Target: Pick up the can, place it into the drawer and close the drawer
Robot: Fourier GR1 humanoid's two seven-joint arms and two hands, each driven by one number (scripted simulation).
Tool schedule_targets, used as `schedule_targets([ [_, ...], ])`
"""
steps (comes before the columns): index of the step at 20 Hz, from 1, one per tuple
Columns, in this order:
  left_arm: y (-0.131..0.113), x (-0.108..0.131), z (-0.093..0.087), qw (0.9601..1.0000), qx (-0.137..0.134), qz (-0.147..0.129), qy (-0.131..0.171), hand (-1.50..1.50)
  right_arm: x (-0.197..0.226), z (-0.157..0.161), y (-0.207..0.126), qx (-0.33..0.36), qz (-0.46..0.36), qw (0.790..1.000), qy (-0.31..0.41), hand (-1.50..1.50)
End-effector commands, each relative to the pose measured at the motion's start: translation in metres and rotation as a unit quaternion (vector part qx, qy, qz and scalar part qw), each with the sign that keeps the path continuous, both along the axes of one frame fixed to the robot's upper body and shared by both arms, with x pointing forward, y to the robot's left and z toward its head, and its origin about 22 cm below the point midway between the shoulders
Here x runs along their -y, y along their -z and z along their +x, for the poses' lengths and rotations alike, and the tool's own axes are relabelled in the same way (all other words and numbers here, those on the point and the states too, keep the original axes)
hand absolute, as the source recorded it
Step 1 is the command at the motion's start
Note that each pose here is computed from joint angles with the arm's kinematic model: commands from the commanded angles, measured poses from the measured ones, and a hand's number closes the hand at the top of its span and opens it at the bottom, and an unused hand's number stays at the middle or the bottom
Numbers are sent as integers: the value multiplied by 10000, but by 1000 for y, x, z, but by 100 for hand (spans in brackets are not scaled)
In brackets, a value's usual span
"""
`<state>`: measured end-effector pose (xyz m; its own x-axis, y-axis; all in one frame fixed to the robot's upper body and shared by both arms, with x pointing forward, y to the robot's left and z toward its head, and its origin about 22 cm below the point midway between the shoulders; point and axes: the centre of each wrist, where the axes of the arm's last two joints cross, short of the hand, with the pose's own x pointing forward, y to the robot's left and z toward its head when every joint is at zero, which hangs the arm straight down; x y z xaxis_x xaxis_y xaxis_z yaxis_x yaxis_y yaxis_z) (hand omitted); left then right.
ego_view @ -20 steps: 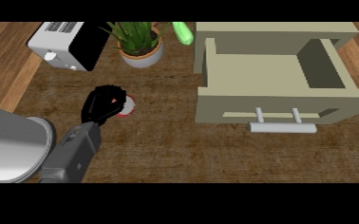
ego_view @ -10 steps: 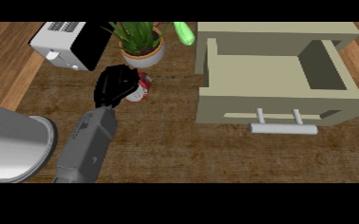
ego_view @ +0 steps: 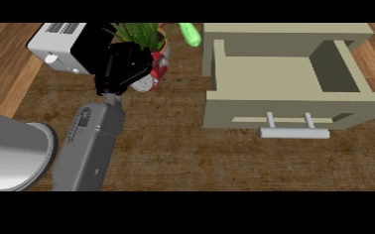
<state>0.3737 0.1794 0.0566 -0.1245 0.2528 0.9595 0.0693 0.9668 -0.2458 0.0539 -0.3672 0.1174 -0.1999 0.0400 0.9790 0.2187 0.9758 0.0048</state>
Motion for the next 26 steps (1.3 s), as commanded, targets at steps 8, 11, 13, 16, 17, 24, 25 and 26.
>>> schedule_targets([
  [8,-90,58,-6,9997,169,131,-81,150,6,-4,-3,45,-47,9998,-165,-150],
  [11,-100,67,-1,9998,152,130,46,150,6,9,1,23,-3,9999,-154,-150],
  [13,-123,95,-9,9996,225,179,44,150,5,6,6,76,-7,9999,-147,-150],
  [16,-137,103,12,9993,243,276,-3,150,-9,20,-7,141,33,9997,-203,-150],
  [17,-142,107,18,9994,160,305,-27,150,1,12,-1,127,11,9997,-216,-150],
  [24,-148,137,24,9991,222,357,-71,150,-14,22,-2,171,37,9996,-210,-150],
  [25,-151,139,31,9989,292,364,15,150,-12,20,-8,121,-41,9996,-247,-150],
  [26,-162,150,26,9992,179,354,-16,150,0,27,-9,73,26,9998,-174,-150],
])
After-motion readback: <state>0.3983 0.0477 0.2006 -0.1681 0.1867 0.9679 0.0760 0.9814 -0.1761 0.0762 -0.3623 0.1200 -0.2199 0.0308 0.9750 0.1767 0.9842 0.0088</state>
